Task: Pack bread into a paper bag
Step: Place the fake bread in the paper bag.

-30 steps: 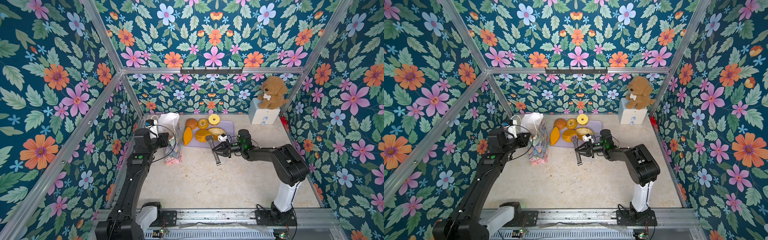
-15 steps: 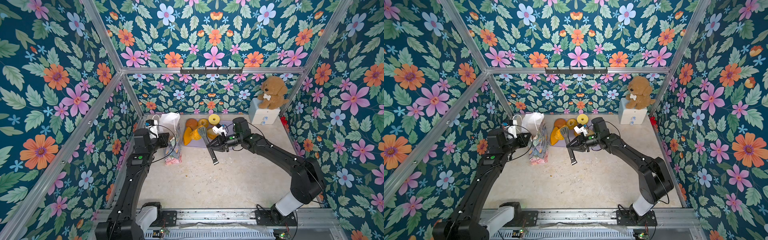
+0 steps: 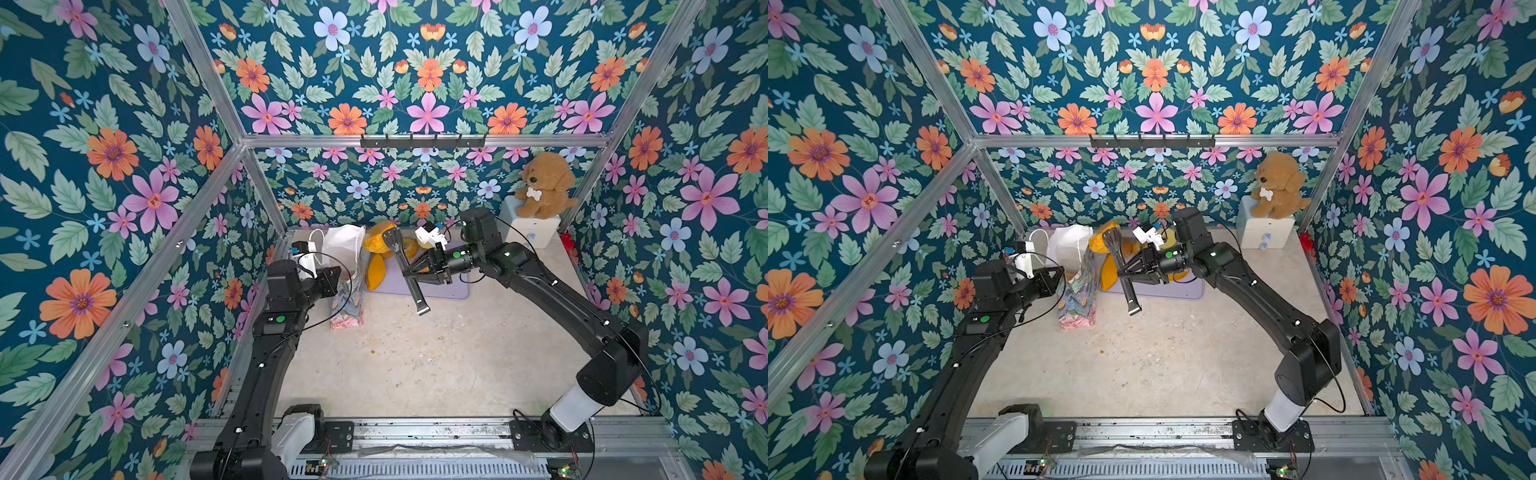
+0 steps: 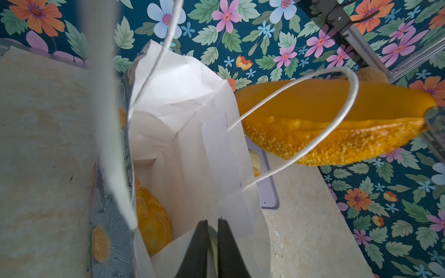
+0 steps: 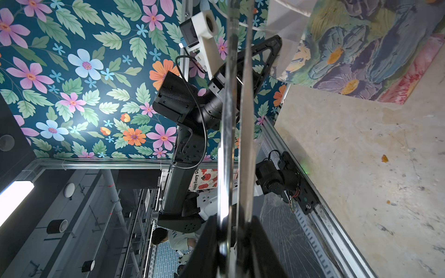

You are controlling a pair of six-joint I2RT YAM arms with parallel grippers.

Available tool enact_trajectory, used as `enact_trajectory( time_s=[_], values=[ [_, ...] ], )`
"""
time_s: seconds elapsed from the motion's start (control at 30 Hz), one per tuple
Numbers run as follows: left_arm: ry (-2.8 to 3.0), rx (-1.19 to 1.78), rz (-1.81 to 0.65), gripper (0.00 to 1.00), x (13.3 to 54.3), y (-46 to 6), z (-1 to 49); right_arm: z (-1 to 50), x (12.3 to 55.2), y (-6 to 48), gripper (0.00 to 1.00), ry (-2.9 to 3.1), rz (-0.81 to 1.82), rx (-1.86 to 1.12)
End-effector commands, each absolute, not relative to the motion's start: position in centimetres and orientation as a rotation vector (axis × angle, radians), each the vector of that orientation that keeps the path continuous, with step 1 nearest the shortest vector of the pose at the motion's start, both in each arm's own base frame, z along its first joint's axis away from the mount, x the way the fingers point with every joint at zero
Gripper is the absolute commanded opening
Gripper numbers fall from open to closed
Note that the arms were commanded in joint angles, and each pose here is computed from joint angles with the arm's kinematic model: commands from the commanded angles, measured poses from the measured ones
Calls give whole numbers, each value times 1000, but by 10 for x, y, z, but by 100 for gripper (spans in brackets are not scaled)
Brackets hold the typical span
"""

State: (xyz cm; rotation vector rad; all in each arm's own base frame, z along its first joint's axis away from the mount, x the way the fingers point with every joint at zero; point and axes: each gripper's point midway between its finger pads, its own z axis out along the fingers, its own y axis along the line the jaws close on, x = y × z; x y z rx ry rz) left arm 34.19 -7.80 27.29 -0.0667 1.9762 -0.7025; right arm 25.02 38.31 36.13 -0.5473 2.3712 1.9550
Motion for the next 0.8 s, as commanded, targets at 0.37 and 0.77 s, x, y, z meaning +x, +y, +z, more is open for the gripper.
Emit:
enact_trajectory(
  time_s=[0.37, 0.77],
  values=[
    [1953, -36, -739, 15, 338, -85, 279, 402, 257, 390, 0, 2352, 1827, -669],
    [1972, -10, -766, 14, 341, -94, 273, 432, 266, 398, 0, 2308, 1793, -717]
  ],
)
